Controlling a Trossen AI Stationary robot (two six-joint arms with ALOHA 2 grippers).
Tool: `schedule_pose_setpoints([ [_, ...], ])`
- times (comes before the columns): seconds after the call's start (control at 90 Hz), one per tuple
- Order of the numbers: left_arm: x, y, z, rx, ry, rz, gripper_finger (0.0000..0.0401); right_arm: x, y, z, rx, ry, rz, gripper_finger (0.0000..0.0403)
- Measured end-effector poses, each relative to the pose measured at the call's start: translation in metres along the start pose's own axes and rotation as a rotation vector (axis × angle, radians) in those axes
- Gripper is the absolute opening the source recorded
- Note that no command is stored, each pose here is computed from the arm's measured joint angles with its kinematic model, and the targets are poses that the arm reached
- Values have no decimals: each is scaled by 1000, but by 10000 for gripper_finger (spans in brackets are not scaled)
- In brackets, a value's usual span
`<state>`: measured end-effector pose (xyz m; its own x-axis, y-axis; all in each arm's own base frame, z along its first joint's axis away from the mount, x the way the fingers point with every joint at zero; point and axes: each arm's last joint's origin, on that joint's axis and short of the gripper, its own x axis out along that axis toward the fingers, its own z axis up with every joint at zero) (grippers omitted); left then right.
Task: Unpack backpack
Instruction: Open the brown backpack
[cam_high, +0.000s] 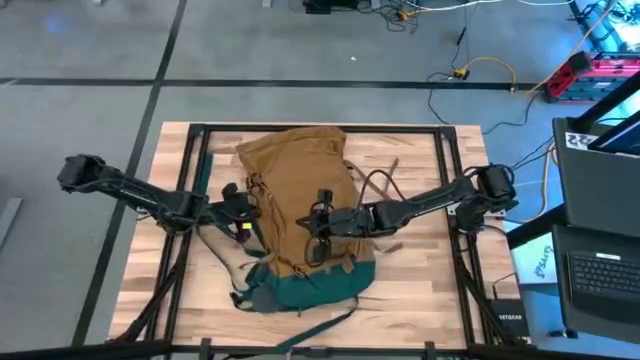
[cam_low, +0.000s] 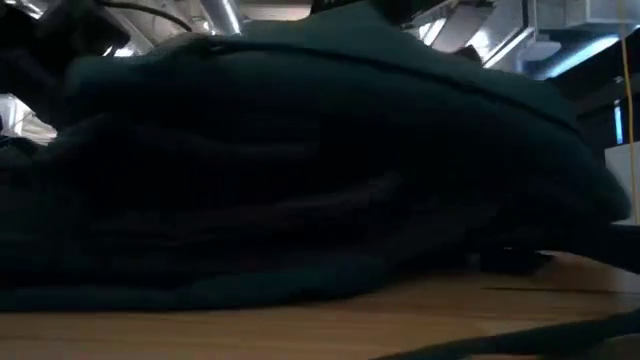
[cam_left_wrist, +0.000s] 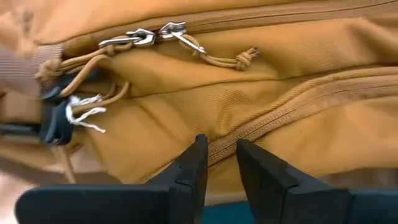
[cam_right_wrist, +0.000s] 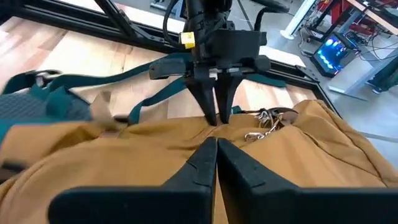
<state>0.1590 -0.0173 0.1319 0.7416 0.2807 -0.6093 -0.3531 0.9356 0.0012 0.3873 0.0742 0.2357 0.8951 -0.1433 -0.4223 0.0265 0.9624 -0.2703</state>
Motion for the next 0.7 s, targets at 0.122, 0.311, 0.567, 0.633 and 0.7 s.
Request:
schedule_pose_setpoints([
  [0.122,3,-4,3,11,-25,-66,76,1,-3,2,14,-18,-6,0],
  [0.311,9,-11,8,46,-73,-137,76,8,-13,0,33,-33,-17,0],
  [0.567,16,-17,10,68,-108,-192,76,42,-23,-16,75,46,59,0],
  [0.633,18,-18,11,73,-115,-199,76,52,-22,-14,75,79,73,0],
  [0.7,19,-19,11,78,-124,-206,76,62,-20,-12,70,120,80,0],
])
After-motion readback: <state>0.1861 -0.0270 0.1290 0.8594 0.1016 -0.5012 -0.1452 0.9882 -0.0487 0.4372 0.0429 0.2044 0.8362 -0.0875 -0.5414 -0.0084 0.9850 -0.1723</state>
